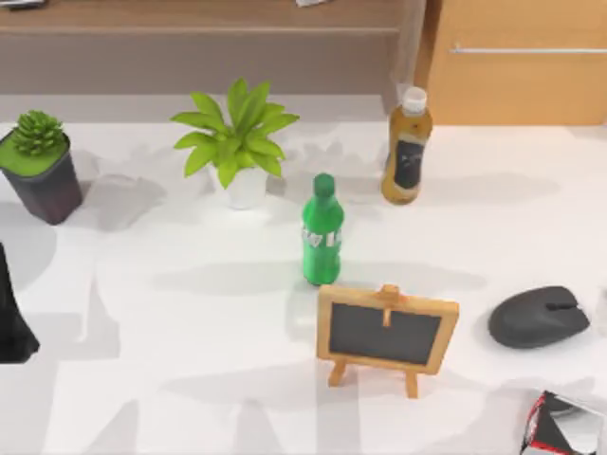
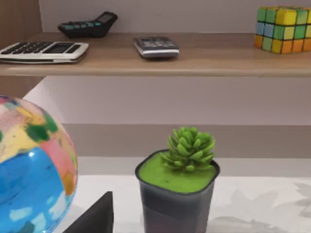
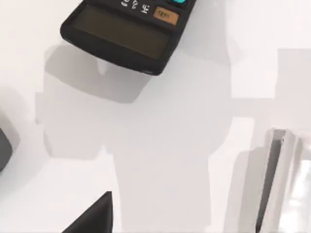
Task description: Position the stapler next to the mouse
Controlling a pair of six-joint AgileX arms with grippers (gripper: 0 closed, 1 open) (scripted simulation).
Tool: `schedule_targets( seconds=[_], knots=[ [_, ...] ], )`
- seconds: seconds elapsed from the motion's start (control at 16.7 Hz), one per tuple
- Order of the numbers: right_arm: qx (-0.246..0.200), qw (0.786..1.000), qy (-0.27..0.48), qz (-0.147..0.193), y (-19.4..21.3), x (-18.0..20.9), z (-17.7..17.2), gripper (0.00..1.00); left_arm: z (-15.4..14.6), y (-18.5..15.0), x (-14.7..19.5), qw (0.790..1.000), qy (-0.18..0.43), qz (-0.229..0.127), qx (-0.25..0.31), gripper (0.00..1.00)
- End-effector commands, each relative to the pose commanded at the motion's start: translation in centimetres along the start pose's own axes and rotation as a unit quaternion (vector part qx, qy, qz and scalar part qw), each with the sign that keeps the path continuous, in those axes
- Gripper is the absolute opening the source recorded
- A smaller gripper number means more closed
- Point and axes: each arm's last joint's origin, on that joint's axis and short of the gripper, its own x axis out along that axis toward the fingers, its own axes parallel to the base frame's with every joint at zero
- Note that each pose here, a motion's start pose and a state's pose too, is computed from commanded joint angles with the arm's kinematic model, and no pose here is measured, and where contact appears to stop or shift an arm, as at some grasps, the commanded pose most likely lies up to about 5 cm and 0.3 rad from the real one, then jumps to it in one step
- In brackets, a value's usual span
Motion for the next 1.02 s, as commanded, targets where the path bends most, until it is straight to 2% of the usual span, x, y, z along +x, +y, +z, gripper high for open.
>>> schedule_targets(
  seconds=[0.24, 0.42, 0.84, 1.02],
  knots=[
    [0.05, 0.986, 0.153, -0.038, -0.8, 2.5, 2.4, 1.0, 0.0, 0.0, 0.0, 1.0, 0.0, 0.0, 0.0, 1.0],
    [0.072, 0.972, 0.215, -0.053, -1.3, 3.7, 3.4, 1.0, 0.0, 0.0, 0.0, 1.0, 0.0, 0.0, 0.0, 1.0],
    [0.076, 0.969, 0.229, -0.056, -1.4, 4.1, 3.5, 1.0, 0.0, 0.0, 0.0, 1.0, 0.0, 0.0, 0.0, 1.0],
    [0.078, 0.969, 0.229, -0.056, -1.5, 5.4, 3.0, 1.0, 0.0, 0.0, 0.0, 1.0, 0.0, 0.0, 0.0, 1.0]
  ],
)
